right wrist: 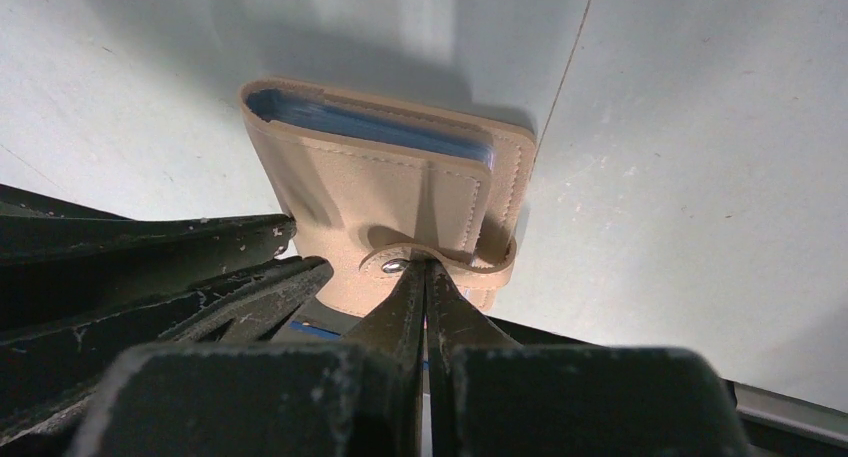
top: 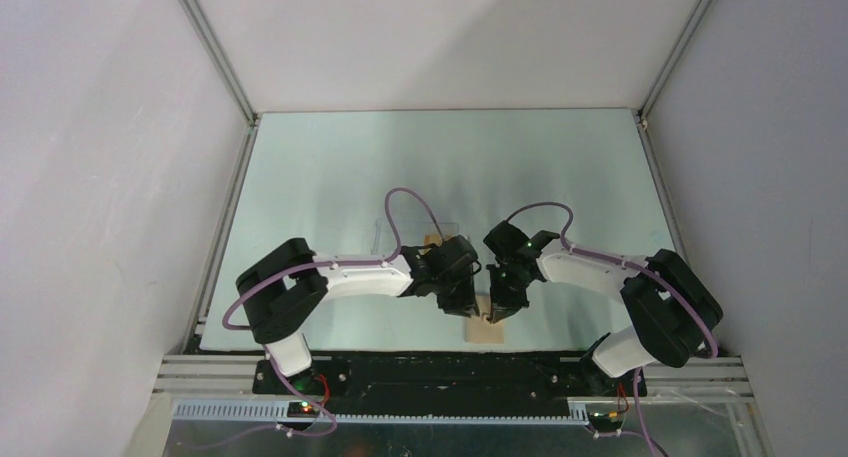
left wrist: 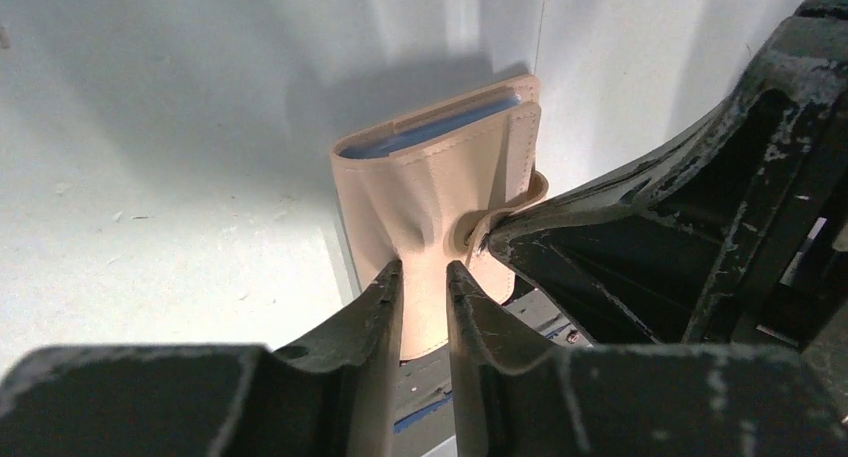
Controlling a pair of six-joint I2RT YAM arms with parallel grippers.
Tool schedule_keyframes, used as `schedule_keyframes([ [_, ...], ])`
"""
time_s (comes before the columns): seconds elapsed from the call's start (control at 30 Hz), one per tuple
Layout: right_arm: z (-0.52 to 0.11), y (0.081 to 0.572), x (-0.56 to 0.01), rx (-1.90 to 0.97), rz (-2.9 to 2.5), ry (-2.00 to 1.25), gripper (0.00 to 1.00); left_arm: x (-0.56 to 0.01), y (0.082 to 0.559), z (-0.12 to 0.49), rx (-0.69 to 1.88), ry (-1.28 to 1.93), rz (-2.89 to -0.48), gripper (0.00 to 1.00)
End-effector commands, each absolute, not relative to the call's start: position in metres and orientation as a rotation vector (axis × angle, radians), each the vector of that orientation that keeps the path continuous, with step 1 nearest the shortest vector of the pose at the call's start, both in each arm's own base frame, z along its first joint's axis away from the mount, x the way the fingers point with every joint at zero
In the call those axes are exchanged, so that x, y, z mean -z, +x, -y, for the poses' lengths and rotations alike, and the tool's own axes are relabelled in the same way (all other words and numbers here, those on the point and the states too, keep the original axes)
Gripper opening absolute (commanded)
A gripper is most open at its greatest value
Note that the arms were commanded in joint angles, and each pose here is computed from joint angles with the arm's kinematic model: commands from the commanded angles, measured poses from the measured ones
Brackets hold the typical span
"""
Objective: Put the credit cards into the card holder
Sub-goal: Close the card holder at the center of the board.
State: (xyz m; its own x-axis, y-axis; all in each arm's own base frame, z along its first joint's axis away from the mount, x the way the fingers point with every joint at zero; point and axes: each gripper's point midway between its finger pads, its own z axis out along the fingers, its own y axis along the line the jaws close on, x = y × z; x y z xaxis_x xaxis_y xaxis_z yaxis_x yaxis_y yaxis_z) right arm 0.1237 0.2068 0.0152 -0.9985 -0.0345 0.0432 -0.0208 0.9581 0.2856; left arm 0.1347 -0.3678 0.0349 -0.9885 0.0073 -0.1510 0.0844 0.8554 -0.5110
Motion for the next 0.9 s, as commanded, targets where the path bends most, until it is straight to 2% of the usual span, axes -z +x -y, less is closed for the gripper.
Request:
schedule_keyframes([
  [0.0, -0.174, 0.091, 0.032, 0.189, 3.023, 0.098, 0.00, -0.045, 0.139, 0.373, 0.868, 0.082, -2.841, 0.30],
  [0.1, -0.176, 0.092, 0.031, 0.205, 3.023, 0.100, 0.00, -0.048, 0.137, 0.379, 0.941, 0.064, -2.830, 0.37],
  [0.2, -0.179, 0.093, 0.029, 0.228, 3.028, 0.101, 0.00, -0.052, 0.135, 0.390, 1.059, 0.037, -2.798, 0.37],
  [0.33, -0.182, 0.093, 0.028, 0.253, 3.027, 0.099, 0.00, -0.042, 0.130, 0.387, 1.076, 0.011, -2.818, 0.24],
  [0.43, -0.183, 0.093, 0.029, 0.262, 3.020, 0.102, 0.00, -0.043, 0.129, 0.387, 1.082, 0.017, -2.813, 0.20],
  [0.5, -0.185, 0.092, 0.029, 0.274, 3.016, 0.101, 0.00, -0.046, 0.130, 0.389, 1.091, 0.020, -2.802, 0.22],
  [0.6, -0.186, 0.091, 0.030, 0.287, 3.012, 0.099, 0.00, -0.046, 0.130, 0.387, 1.092, 0.008, -2.800, 0.34],
  [0.7, -0.187, 0.092, 0.029, 0.303, 3.014, 0.098, 0.00, -0.058, 0.133, 0.395, 1.185, -0.006, -2.738, 0.36],
  [0.87, -0.191, 0.092, 0.025, 0.373, 3.012, 0.079, 0.00, -0.061, 0.131, 0.399, 1.264, -0.021, -2.712, 0.24],
])
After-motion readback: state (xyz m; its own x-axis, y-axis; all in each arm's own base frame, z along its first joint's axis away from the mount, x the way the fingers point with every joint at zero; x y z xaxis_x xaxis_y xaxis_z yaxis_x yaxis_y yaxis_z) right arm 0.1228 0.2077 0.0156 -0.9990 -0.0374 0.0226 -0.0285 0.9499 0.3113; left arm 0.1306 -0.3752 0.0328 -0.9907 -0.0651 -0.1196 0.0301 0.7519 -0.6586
